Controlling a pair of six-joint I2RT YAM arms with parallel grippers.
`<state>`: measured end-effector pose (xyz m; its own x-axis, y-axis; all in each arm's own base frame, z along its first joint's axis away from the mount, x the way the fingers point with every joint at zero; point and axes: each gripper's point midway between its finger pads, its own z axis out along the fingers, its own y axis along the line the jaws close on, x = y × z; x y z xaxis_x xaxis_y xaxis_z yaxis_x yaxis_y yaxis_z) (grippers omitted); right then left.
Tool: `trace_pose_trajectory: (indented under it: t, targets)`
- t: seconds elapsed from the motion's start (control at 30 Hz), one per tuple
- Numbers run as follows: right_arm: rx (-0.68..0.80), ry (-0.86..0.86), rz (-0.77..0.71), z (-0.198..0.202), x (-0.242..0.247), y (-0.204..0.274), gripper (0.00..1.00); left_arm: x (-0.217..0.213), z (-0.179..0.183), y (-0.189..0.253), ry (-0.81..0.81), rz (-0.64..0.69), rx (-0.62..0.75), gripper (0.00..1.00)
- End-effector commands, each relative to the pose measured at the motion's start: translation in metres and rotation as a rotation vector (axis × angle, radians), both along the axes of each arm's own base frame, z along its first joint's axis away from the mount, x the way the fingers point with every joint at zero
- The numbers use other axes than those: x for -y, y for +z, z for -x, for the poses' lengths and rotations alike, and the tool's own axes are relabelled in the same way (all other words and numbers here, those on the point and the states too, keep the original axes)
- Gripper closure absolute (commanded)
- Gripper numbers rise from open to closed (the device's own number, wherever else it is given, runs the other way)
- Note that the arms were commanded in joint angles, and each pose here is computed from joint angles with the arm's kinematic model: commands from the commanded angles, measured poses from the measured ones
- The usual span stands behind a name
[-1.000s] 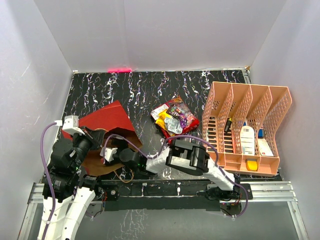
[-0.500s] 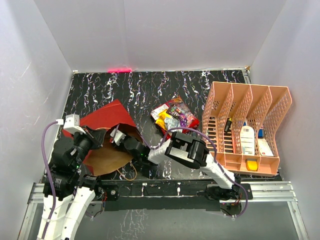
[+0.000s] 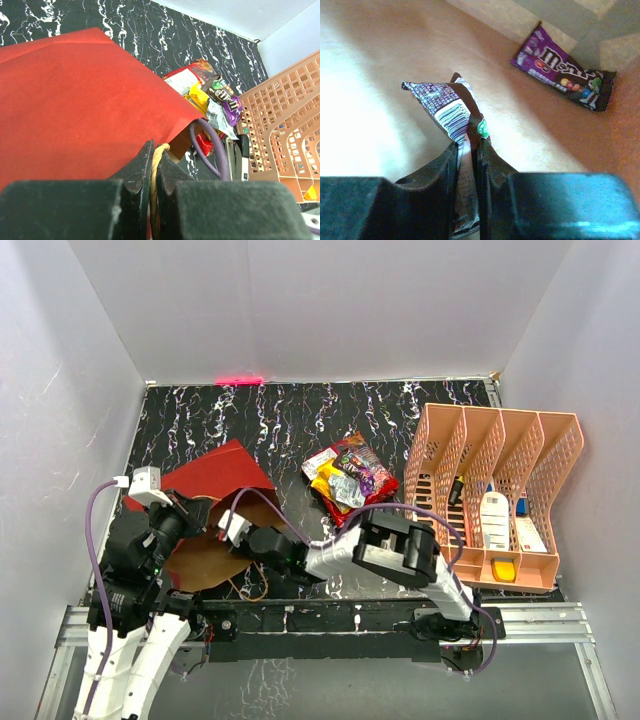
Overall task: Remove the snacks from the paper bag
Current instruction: Take out the snack from the paper bag, then place the snack at the center of the board.
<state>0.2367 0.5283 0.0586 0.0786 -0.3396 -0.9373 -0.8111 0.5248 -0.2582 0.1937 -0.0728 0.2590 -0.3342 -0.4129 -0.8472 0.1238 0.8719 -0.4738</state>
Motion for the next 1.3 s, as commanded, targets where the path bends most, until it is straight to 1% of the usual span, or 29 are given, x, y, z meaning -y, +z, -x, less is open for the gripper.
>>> trace_pose_trajectory:
  t: [0.0,0.2,0.37,0.43,0.47,0.57,0.7,0.83,1.0,1.07,1.2,1.27]
  targets:
    - [0.018,0.064,-0.117,0.037,0.006,0.061,0.85,-0.002,-0.004,0.003,0.015,0.001,0.004,1.00]
    - [-0.086,0.080,-0.140,0.069,0.066,0.063,0.88,-0.002,-0.004,0.003,0.014,0.001,0.005,1.00]
    - [-0.083,0.140,-0.199,0.093,0.121,0.094,0.89,-0.002,-0.005,0.002,0.015,0.002,0.005,1.00]
    - [-0.060,0.148,-0.226,0.098,0.142,0.111,0.88,-0.001,-0.005,0.002,0.013,0.002,0.003,1.00]
    - [-0.046,0.125,-0.237,0.096,0.154,0.120,0.88,-0.002,-0.005,0.002,0.014,0.002,0.003,1.00]
    - [-0.023,-0.073,-0.273,0.074,0.194,0.144,0.88,-0.002,-0.005,0.002,0.014,0.002,0.003,1.00]
    - [0.046,-0.369,-0.265,0.039,0.246,0.157,0.88,-0.002,-0.006,0.002,0.017,0.002,0.003,1.00]
    - [0.060,-0.517,-0.192,0.000,0.272,0.161,0.88,-0.001,-0.005,0.002,0.011,0.001,0.001,1.00]
    - [-0.007,-0.581,-0.099,-0.040,0.279,0.162,0.87,-0.001,-0.005,0.002,0.012,0.000,0.003,1.00]
    - [-0.035,-0.574,-0.076,-0.053,0.278,0.162,0.86,-0.001,-0.006,0.002,0.013,0.001,0.002,1.00]
    - [-0.110,-0.537,-0.089,-0.073,0.273,0.158,0.84,-0.001,-0.006,0.002,0.011,0.002,0.003,1.00]
    - [-0.113,-0.529,-0.101,-0.081,0.271,0.157,0.84,-0.001,-0.006,0.002,0.012,0.002,0.003,1.00]
